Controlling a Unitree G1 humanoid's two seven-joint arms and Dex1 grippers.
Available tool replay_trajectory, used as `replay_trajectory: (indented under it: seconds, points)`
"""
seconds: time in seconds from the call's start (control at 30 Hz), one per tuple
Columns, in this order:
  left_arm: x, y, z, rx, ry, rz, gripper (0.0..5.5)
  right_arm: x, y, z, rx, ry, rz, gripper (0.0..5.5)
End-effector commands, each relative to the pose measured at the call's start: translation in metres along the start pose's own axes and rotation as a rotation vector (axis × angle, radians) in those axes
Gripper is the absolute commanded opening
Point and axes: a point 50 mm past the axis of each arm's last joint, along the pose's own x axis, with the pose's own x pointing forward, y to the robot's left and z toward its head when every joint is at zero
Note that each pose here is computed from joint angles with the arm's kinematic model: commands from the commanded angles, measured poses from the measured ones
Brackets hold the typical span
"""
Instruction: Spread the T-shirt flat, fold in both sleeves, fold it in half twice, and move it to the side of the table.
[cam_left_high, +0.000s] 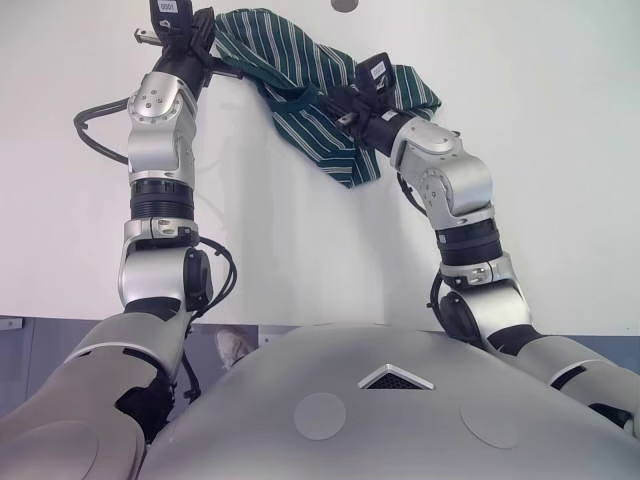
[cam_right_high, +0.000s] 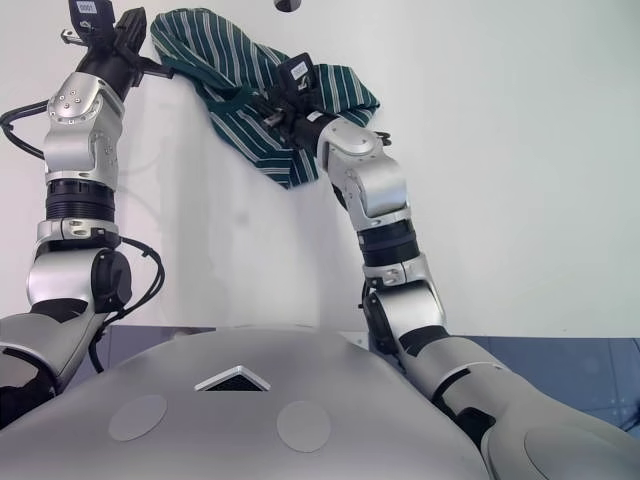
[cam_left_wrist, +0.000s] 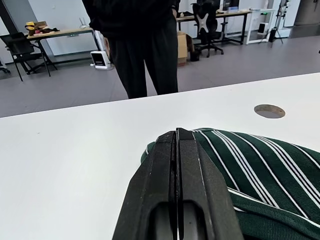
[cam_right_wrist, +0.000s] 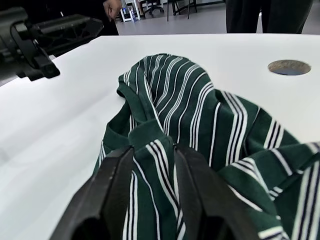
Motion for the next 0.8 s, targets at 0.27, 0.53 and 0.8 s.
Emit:
replay_trajectory:
  seconds: [0.27, 0.53, 0.8]
  points:
    - [0.003, 0.007, 0.003, -0.011, -0.013, 0.024, 0.00, 0.013, -0.005, -0.005, -0.019, 0.050, 0.050, 1.19]
    - [-0.003, 0.035, 0.007, 0.089, 0.027, 0.016, 0.00, -0.009, 0.004, 0.002, -0.041, 0.055, 0.184, 0.04]
    - [-0.024, 0.038, 0.011, 0.443, 0.056, -0.305, 0.20, -0.095, -0.034, 0.057, -0.182, -0.009, 0.230, 0.00]
